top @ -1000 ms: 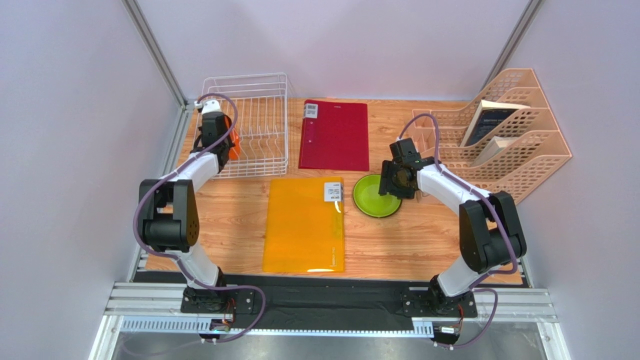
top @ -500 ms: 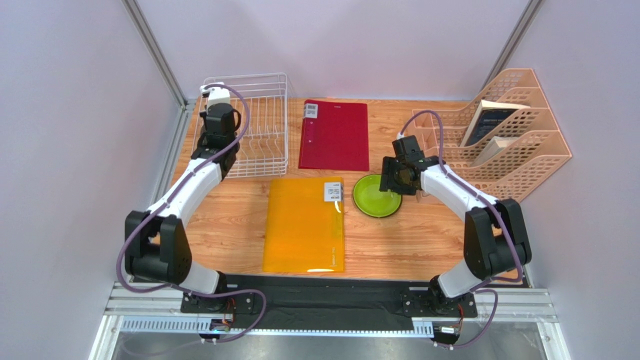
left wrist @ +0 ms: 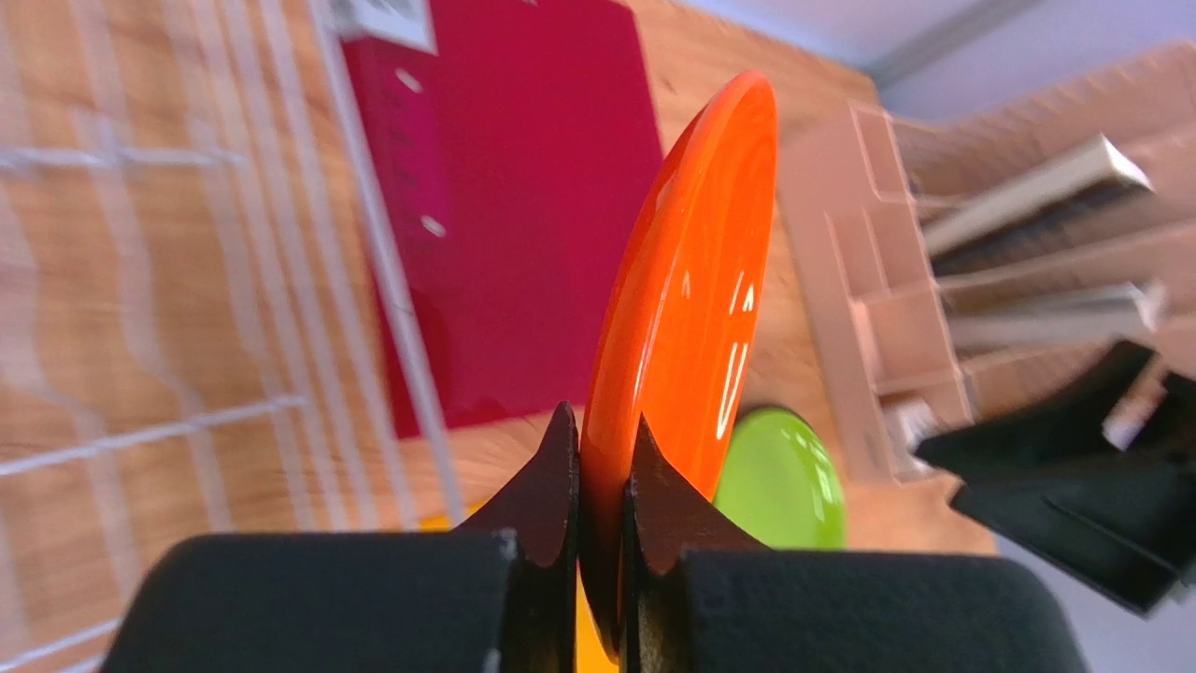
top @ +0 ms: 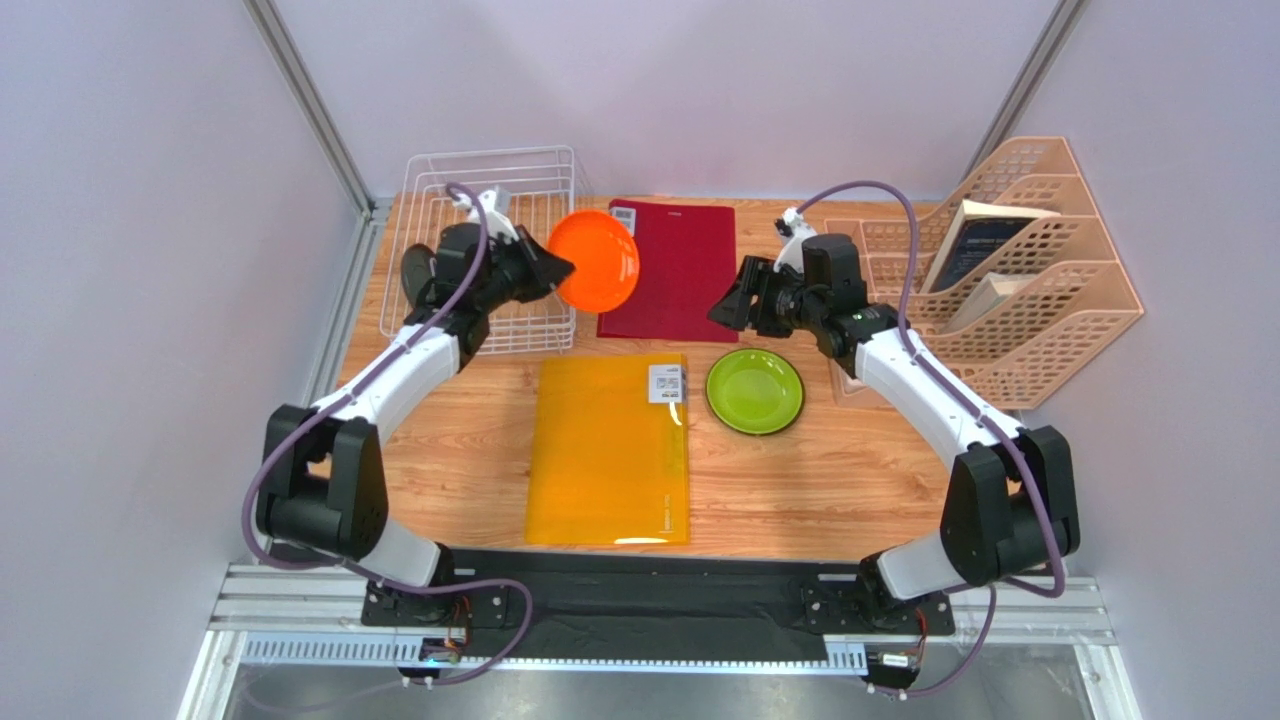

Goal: Unload the plates from the dish rack

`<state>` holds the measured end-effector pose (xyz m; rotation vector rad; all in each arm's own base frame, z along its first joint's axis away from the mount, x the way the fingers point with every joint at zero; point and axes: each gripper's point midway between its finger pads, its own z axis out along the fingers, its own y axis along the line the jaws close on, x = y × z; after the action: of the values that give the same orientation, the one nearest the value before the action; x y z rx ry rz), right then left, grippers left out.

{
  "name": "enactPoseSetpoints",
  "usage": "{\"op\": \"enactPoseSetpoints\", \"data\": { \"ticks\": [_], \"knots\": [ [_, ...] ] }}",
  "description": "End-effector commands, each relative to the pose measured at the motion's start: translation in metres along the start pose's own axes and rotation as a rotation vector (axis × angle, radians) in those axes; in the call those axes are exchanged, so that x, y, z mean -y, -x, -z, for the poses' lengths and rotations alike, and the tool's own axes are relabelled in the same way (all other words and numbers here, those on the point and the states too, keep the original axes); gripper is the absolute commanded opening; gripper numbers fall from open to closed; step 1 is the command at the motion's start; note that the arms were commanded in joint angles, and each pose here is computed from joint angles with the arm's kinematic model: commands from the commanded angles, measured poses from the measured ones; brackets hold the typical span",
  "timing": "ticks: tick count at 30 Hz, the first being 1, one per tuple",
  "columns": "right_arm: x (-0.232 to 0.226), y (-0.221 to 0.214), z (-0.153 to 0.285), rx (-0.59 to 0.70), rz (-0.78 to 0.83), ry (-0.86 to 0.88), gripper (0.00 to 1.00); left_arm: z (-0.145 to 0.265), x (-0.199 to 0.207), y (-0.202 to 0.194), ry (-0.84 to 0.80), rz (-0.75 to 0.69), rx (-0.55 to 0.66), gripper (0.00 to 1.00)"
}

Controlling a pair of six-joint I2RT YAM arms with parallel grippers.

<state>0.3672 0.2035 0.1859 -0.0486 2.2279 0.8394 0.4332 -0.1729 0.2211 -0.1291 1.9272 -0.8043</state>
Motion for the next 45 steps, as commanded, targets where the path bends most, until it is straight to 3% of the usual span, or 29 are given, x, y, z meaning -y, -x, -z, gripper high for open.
{"op": "enactPoseSetpoints", "data": {
  "ticks": [1, 16, 18, 21, 23, 24, 25, 26, 27, 28, 29, 33, 37, 39, 42, 45],
  "knots": [
    [-0.042, 0.025, -0.004, 0.058, 0.007, 0.195, 0.62, -0.001, 0.065, -0.017, -0.269, 0.102, -0.064, 0.0],
    [-0.041, 0.017, -0.029, 0.036, -0.003, 0.269, 0.59, -0.015, 0.122, -0.073, -0.441, 0.125, -0.204, 0.0],
    [-0.041, 0.016, -0.032, 0.035, -0.003, 0.276, 0.52, -0.014, 0.125, -0.076, -0.456, 0.115, -0.191, 0.0],
    [-0.041, 0.014, -0.035, 0.031, 0.002, 0.296, 0.14, -0.013, 0.129, -0.08, -0.479, 0.108, -0.203, 0.0],
    [-0.04, 0.01, -0.034, 0.019, -0.005, 0.312, 0.0, -0.013, 0.128, -0.082, -0.478, 0.11, -0.209, 0.0],
    [-0.038, 0.01, -0.032, 0.026, -0.01, 0.303, 0.0, -0.014, 0.128, -0.082, -0.475, 0.109, -0.206, 0.03],
    [-0.03, 0.008, -0.031, 0.028, -0.028, 0.279, 0.0, -0.014, 0.125, -0.083, -0.466, 0.099, -0.205, 0.12],
    [-0.026, 0.007, -0.029, 0.031, -0.034, 0.264, 0.0, -0.014, 0.123, -0.083, -0.455, 0.091, -0.203, 0.3],
    [-0.022, 0.012, -0.024, 0.056, -0.04, 0.231, 0.0, -0.017, 0.115, -0.087, -0.408, 0.09, -0.213, 0.34],
    [-0.008, 0.005, -0.02, 0.041, -0.053, 0.183, 0.0, -0.016, 0.112, -0.083, -0.389, 0.046, -0.198, 0.47],
    [-0.002, 0.003, -0.016, 0.045, -0.055, 0.154, 0.0, -0.017, 0.107, -0.084, -0.362, 0.028, -0.196, 0.51],
    [0.038, -0.002, 0.013, 0.072, -0.081, -0.037, 0.0, -0.015, 0.072, -0.074, -0.182, -0.078, -0.161, 0.59],
    [0.074, -0.029, 0.037, 0.017, -0.125, -0.227, 0.0, 0.001, 0.043, -0.037, 0.024, -0.225, -0.059, 0.65],
    [0.086, -0.038, 0.045, 0.007, -0.135, -0.283, 0.0, 0.012, 0.012, -0.018, 0.206, -0.304, -0.005, 0.73],
    [0.1, -0.051, 0.05, -0.009, -0.164, -0.341, 0.0, 0.033, -0.01, 0.016, 0.355, -0.384, 0.094, 0.88],
    [0.107, -0.059, 0.05, -0.032, -0.184, -0.367, 0.0, 0.049, -0.03, 0.04, 0.449, -0.421, 0.146, 0.9]
  ]
}}
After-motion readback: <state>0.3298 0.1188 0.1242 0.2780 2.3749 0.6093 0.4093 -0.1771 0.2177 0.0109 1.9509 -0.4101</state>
